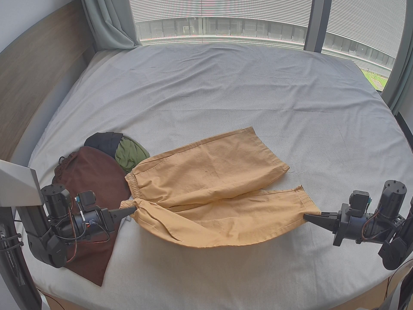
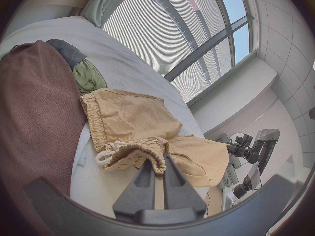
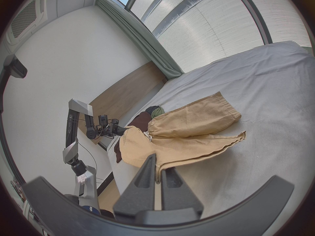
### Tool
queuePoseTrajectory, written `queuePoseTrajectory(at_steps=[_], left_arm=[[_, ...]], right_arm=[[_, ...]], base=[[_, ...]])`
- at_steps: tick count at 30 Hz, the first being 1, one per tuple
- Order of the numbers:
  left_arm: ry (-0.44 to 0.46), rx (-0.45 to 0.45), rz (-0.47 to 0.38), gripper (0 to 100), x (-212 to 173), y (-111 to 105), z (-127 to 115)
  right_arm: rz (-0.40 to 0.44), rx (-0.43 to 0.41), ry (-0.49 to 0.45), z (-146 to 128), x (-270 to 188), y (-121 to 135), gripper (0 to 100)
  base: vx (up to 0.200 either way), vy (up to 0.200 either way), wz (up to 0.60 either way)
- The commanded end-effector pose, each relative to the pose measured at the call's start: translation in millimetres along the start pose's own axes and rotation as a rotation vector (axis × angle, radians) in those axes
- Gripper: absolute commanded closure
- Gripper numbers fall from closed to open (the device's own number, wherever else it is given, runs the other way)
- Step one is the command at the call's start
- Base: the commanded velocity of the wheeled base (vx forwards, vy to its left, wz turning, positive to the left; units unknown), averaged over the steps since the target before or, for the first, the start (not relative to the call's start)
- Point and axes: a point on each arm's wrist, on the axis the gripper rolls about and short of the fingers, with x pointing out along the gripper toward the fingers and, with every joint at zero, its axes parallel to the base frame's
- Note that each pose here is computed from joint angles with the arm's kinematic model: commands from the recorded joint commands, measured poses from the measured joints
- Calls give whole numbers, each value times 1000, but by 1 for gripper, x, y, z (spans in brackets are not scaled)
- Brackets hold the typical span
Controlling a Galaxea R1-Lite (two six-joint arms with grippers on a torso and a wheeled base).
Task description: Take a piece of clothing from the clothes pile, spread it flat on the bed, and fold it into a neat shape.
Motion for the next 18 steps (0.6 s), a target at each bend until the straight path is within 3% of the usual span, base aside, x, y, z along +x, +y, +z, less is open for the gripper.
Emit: queuePoseTrajectory(at_steps=[1,18], left_arm=[[-8,5,-1,100,2,2,2],[-63,-25,32,100,7,5,13]], right_arm=[[5,-17,-19,5,-2,3,100],[17,-25,-65,16,-5,9,100]], base=[[0,0,0],[0,0,0]])
